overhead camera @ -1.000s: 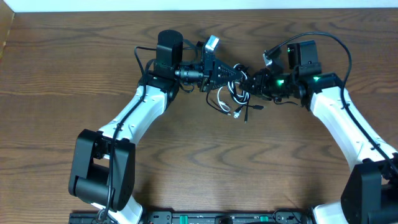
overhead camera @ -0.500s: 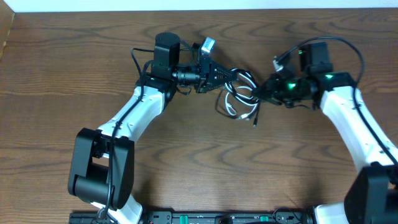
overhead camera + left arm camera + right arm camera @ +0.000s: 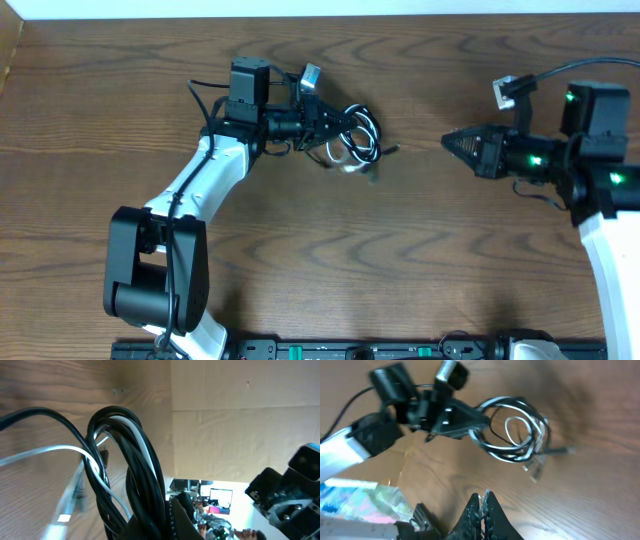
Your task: Untangle cables
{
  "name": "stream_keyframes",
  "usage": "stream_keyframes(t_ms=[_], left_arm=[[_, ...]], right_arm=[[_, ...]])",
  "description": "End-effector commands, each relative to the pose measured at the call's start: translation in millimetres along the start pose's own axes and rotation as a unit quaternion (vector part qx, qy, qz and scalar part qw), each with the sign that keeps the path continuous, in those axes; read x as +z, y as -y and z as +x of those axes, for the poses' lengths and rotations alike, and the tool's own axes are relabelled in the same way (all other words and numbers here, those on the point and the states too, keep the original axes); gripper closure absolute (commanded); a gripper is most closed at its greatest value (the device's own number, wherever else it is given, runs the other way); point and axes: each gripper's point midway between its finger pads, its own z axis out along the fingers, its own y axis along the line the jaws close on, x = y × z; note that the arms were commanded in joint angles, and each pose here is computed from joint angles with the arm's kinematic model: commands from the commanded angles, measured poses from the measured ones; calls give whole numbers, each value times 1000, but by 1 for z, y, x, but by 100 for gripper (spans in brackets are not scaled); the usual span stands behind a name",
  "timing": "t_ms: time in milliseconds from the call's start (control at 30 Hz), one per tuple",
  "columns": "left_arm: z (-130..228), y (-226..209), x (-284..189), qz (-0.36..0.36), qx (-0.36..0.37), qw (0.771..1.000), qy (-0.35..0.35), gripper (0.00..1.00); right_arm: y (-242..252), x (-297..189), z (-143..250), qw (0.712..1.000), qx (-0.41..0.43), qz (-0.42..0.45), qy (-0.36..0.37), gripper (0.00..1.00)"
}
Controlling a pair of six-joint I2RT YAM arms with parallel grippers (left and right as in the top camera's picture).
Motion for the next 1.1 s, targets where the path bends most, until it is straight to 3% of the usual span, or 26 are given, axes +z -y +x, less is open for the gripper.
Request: stream_keyframes(t_ms=[0,100,233,367,733,1067], left_arm=[[-3,16,-2,12,37,999,0,93],[1,31,-3,44,68,997,-17,93],[8,56,-7,97,121,987,-46,93],[14,69,-11,125,142,980,-68,93],[23,73,-13,134,77,983,-101,92],[27,75,-14,138,54,982,-117,93]], right_arm=[[8,3,5,1000,-1,9,-11,92],[23,11,8,999,11,34,-23,73],[36,31,14,997,21,46,-52,64],[54,59,18,995,12,70,-76,60],[106,99,3,987,-22,148,-63,53],[86,112,4,993,-67,65,-74,48]])
